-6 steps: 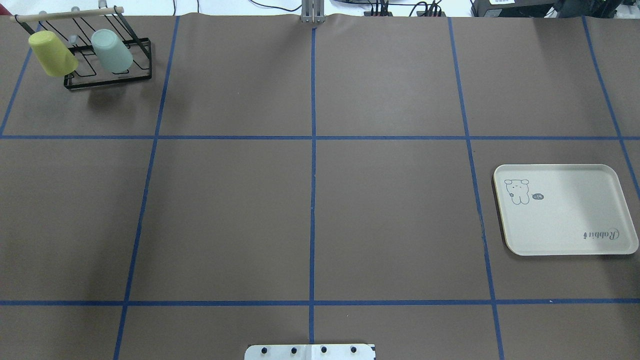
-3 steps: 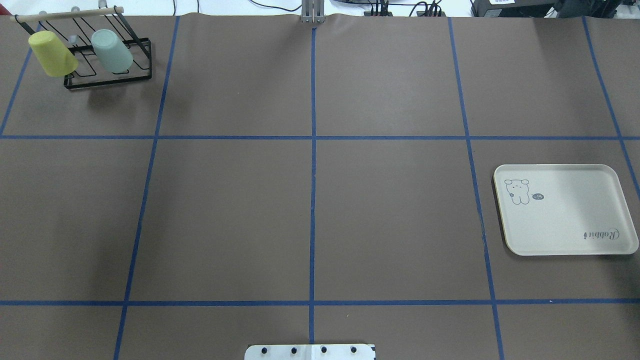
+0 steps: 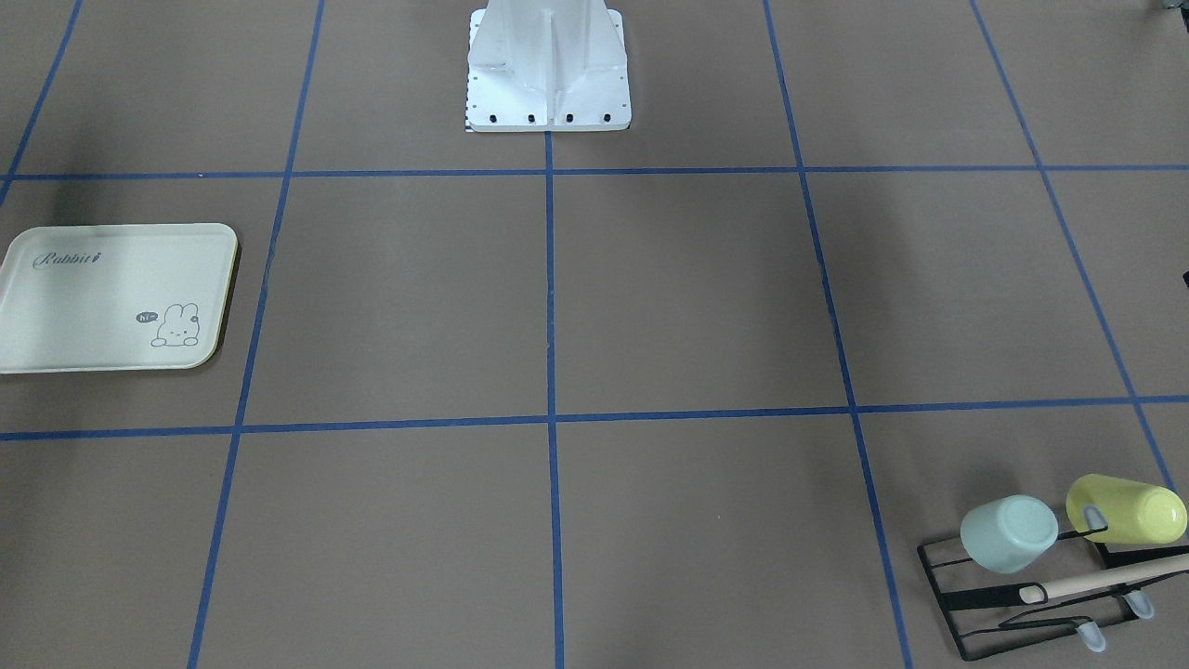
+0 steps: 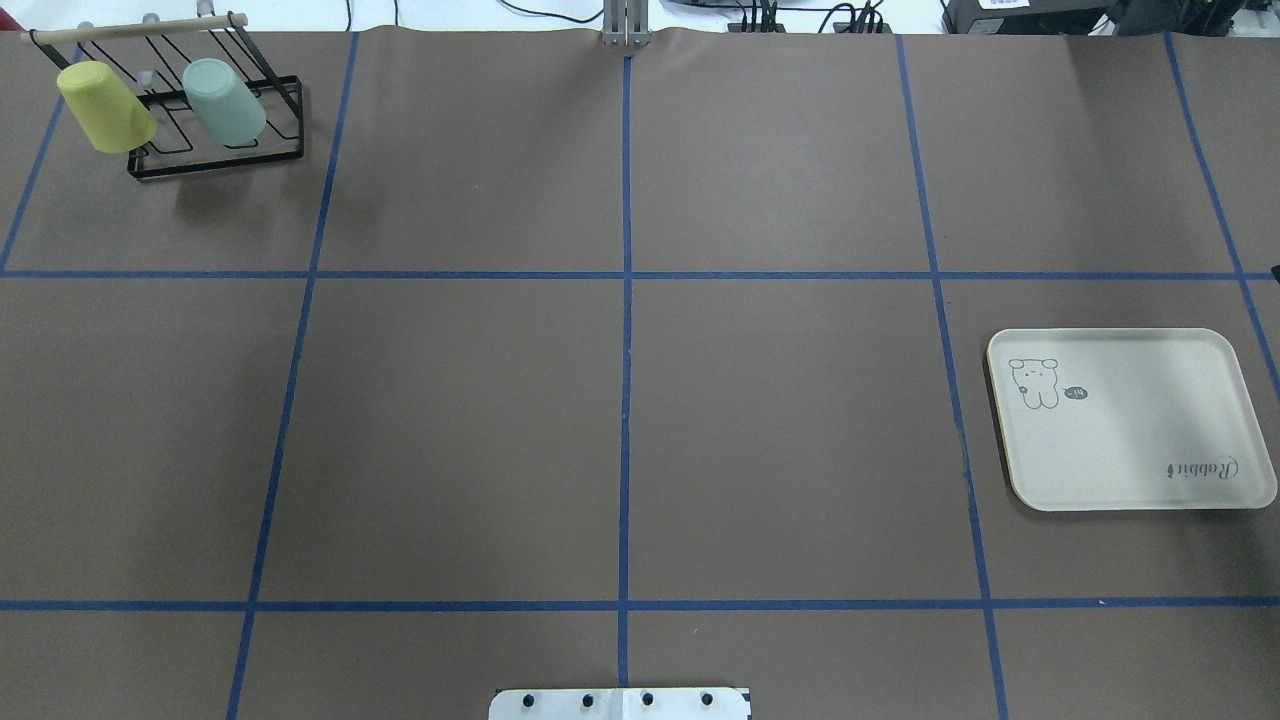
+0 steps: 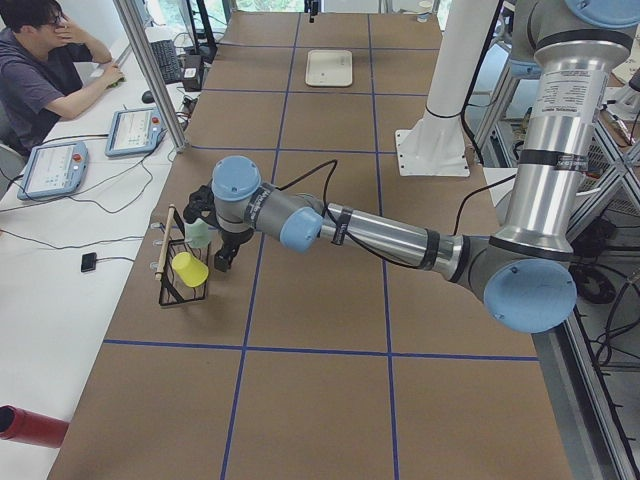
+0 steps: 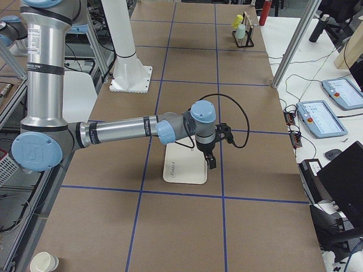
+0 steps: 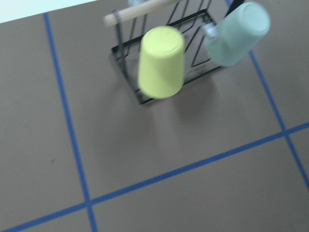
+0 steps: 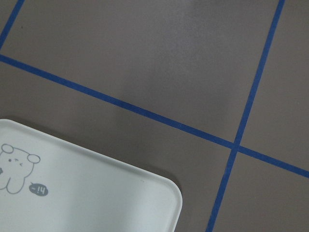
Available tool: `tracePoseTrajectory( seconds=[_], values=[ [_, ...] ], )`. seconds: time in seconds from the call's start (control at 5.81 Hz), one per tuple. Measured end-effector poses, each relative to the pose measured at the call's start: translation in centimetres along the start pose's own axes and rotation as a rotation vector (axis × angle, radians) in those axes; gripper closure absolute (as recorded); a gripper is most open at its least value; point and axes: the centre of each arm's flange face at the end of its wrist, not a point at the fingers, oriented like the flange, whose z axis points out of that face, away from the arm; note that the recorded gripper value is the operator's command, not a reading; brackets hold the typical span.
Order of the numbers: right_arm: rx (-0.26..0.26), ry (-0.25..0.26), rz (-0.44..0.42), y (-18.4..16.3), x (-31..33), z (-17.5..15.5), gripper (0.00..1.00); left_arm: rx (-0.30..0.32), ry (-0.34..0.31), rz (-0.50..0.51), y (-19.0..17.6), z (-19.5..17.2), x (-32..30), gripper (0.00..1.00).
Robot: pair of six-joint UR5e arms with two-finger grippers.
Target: Left arm grabs green cup and hands to right arm on tray
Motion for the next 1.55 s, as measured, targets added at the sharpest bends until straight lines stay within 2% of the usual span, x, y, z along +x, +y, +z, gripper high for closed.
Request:
tracePoseTrajectory(
  seconds=[0.17,0.34,0.69,1.2,1.55],
  values=[
    [0.006,-0.009,0.014,-1.6,-1.7,0.3,0.0,0.048,-0.026,-0.07,-3.3,-0.7,2.1,0.0],
    [0.007,-0.016,0.014,-2.9,-3.0,0.6,0.0,0.104,-0.096,-0.138,-5.8,-0.1,4.0,0.0],
    [0.008,-0.024,0.015,-3.7,-3.7,0.8,0.0,0.2,-0.239,-0.223,-10.1,5.8,9.4,0.0],
    [0.005,-0.029,0.018,-3.5,-3.8,0.9,0.0,0.234,-0.366,-0.271,-14.8,13.8,12.8,0.0],
    [0.004,-0.029,0.018,-3.5,-3.8,0.9,0.0,0.276,-0.444,-0.267,-15.0,18.2,15.0,0.0]
  ],
)
